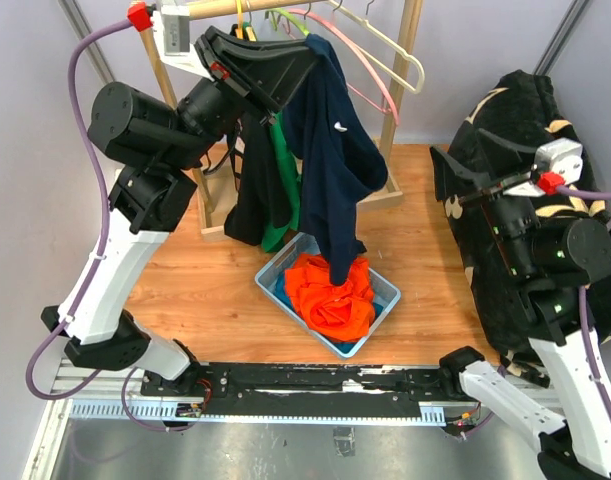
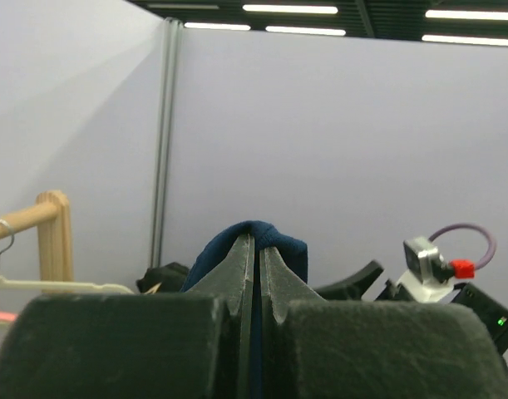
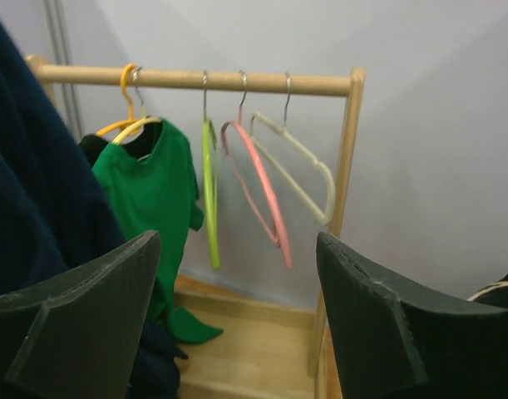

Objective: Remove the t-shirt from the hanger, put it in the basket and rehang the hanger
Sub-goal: Place the T-shirt in the bin.

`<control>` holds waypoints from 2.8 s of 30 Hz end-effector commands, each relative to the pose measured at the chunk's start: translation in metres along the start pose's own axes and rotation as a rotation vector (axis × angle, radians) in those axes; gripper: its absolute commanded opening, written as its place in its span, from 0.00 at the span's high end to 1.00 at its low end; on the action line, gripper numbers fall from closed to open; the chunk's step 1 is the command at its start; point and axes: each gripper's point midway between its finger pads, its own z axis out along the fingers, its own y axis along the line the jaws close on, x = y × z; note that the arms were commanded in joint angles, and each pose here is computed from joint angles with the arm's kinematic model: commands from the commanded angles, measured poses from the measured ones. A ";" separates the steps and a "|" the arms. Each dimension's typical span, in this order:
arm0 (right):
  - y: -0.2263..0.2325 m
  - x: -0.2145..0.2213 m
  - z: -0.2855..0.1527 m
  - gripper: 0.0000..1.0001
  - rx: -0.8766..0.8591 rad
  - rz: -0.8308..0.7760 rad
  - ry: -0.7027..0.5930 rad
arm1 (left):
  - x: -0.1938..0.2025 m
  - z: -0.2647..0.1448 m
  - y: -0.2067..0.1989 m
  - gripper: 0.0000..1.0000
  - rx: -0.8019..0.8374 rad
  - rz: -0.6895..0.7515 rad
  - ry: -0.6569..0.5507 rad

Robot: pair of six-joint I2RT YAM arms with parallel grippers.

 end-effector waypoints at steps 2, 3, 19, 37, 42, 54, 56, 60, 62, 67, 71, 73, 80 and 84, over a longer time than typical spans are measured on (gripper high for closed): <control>0.029 0.022 -0.038 0.24 -0.151 0.062 0.096 | -0.041 0.006 -0.026 1.00 0.101 -0.054 -0.129; 0.036 0.028 -0.044 0.24 -0.187 0.081 0.115 | -0.042 0.007 -0.027 1.00 0.104 -0.058 -0.133; 0.103 0.138 -0.080 0.19 -0.496 0.316 0.375 | -0.030 0.017 -0.021 0.99 0.094 -0.105 -0.124; 0.132 0.195 -0.061 0.09 -0.579 0.315 0.460 | 0.009 0.022 -0.014 0.99 0.041 -0.109 -0.053; 0.139 0.226 -0.038 0.09 -0.550 0.303 0.480 | 0.014 0.021 -0.030 1.00 0.080 -0.116 -0.033; 0.141 0.227 -0.010 0.99 -0.540 0.285 0.392 | 0.017 -0.003 -0.035 1.00 0.050 -0.079 -0.003; 0.138 0.219 -0.015 0.99 -0.535 0.283 0.378 | 0.015 -0.006 -0.030 0.99 0.022 -0.058 -0.003; 0.126 0.190 -0.027 0.99 -0.500 0.252 0.340 | 0.013 -0.011 -0.019 0.99 -0.037 -0.014 0.005; 0.122 0.164 -0.031 0.99 -0.500 0.235 0.307 | 0.016 -0.012 -0.012 0.99 -0.074 0.008 0.016; 0.121 0.094 -0.042 0.99 -0.552 0.222 0.215 | 0.031 -0.012 0.005 1.00 -0.146 0.045 0.061; 0.126 0.052 -0.048 0.99 -0.610 0.238 0.163 | 0.045 -0.009 0.010 0.99 -0.156 0.044 0.093; 0.128 0.037 -0.050 0.99 -0.630 0.254 0.138 | 0.050 -0.008 0.010 0.99 -0.154 0.041 0.108; 0.137 0.019 -0.057 0.99 -0.681 0.328 0.117 | 0.059 -0.012 0.010 0.99 -0.152 0.033 0.141; 0.139 0.047 -0.068 0.99 -0.677 0.368 0.183 | 0.067 -0.021 0.009 0.99 -0.150 0.027 0.166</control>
